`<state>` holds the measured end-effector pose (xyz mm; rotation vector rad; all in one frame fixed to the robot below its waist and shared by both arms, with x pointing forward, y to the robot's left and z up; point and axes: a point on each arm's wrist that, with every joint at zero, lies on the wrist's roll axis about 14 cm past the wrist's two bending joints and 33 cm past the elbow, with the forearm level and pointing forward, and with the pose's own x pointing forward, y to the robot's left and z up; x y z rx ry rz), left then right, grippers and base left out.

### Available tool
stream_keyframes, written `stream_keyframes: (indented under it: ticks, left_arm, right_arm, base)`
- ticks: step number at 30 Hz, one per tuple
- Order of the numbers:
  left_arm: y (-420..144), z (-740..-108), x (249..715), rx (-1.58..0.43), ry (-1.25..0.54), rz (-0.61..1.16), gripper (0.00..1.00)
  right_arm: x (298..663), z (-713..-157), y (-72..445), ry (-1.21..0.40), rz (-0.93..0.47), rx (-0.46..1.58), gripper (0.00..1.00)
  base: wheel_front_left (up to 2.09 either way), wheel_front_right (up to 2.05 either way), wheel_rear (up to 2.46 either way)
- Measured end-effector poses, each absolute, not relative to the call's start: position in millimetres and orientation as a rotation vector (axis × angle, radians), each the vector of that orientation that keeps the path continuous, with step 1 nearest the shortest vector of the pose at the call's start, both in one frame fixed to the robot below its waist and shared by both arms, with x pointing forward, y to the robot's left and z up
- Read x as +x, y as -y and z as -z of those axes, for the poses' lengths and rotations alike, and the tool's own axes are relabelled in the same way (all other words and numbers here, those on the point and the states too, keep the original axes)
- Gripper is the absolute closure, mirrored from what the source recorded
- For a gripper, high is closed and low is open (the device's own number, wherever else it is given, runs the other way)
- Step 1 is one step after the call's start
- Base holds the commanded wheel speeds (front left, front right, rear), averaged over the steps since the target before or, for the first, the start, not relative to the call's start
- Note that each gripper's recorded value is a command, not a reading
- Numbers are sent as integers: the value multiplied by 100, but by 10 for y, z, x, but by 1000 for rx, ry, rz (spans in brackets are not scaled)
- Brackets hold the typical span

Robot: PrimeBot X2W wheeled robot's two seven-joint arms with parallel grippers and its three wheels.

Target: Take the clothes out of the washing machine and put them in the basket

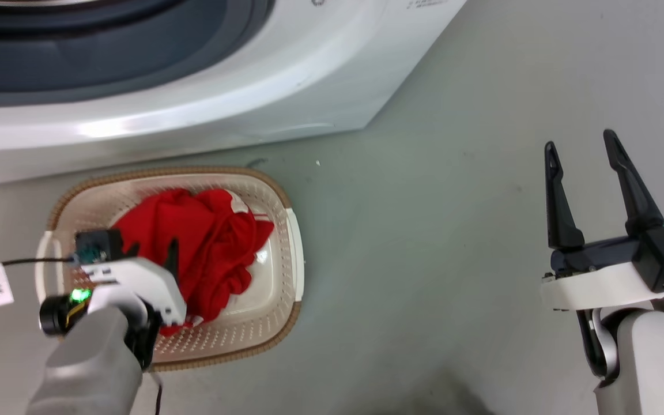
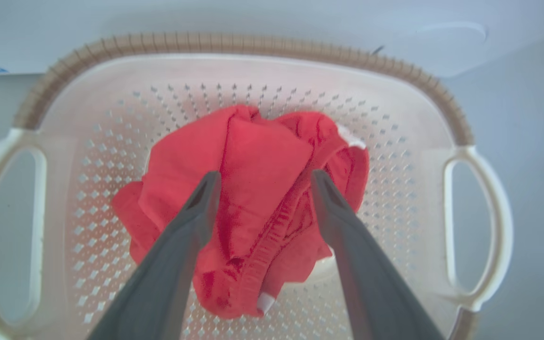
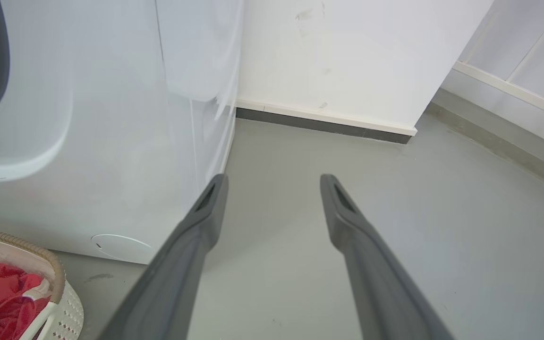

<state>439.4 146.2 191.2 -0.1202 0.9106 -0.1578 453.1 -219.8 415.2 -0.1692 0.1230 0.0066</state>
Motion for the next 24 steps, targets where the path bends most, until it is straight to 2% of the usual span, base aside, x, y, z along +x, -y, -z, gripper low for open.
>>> stream_keyframes:
  ticks: [4,10,17,24]
  left_arm:
    - [-1473,-2539,4891,-177,-672,141,0]
    - [-1668,-3652,5071,-207,-322,97,0]
    - [-1735,-4602,4829,-136,-45,105,0]
    - [-1740,-5071,4373,-56,87,102,0]
  right_arm:
    - [4463,-4348,2215,-84,5,-170,0]
    - [4363,-4736,2152,6,-2,-171,0]
    - [4243,-5103,2092,99,-8,-164,0]
    - [4037,-5340,2031,160,-17,-153,0]
  base:
    - [0,0,0]
    - [0,0,0]
    - [0,0,0]
    - [0,0,0]
